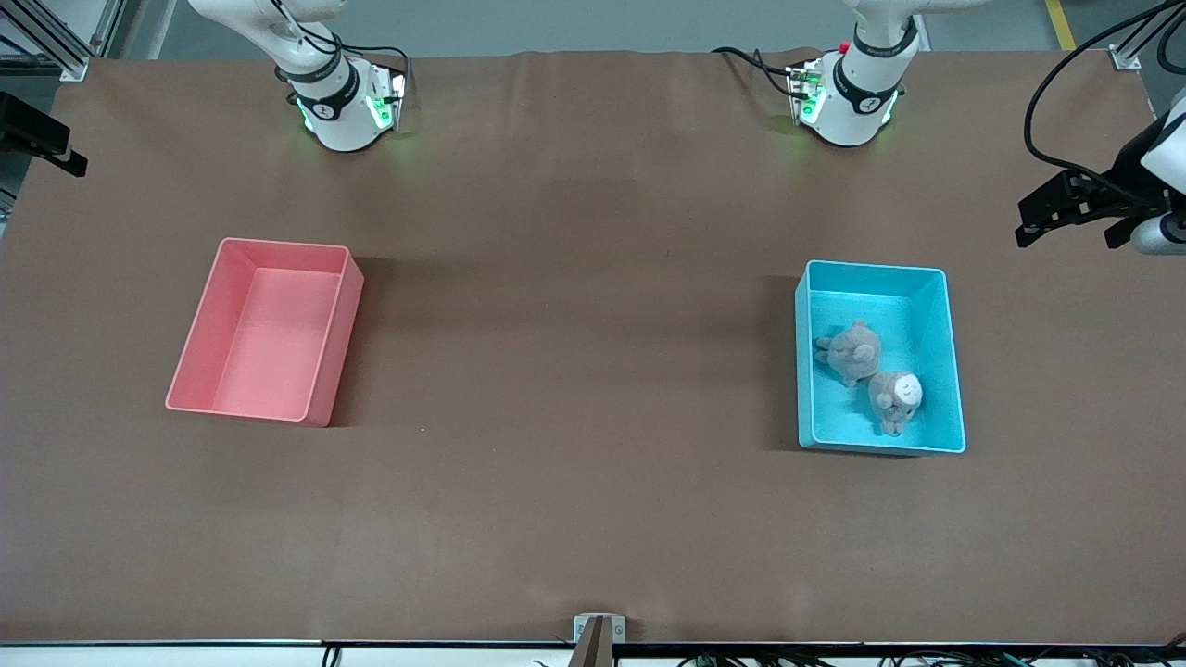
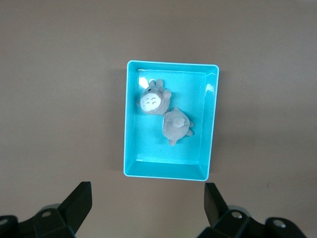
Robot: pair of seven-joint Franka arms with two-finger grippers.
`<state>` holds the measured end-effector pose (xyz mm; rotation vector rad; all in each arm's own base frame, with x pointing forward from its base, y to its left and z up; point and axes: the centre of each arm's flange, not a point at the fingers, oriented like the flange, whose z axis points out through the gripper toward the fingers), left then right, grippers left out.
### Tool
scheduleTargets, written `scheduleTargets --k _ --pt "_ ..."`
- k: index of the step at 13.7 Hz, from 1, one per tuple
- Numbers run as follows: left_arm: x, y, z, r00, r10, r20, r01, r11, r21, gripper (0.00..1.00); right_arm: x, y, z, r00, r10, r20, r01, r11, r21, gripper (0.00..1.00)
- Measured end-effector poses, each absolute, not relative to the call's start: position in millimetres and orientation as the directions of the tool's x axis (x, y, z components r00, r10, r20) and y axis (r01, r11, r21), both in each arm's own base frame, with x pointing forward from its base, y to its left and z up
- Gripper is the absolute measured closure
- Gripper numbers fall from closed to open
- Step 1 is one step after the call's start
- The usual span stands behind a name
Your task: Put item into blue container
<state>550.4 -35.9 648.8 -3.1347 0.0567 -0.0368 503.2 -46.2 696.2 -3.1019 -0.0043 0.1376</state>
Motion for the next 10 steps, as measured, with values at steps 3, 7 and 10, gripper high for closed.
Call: scheduleTargets --k 3,7,10 --pt "550.4 -35.5 648.9 0.999 -0.035 0.024 -0.035 -0.999 -0.007 0.00 503.3 -45.2 696.1 0.996 0.006 -0.089 0.003 -0.999 -0.037 0.00" --pt "550.8 -35.5 648.2 0.999 -0.035 0.023 -0.035 -0.999 -0.007 0.00 502.8 -43.8 695.0 0.995 0.009 -0.096 0.005 -0.999 -0.038 0.00" --pt "551.3 -35.4 647.3 0.999 -0.035 0.021 -0.035 -0.999 -0.006 0.00 502.4 -44.5 692.3 0.994 0.008 -0.106 0.004 -0.999 -0.039 0.00"
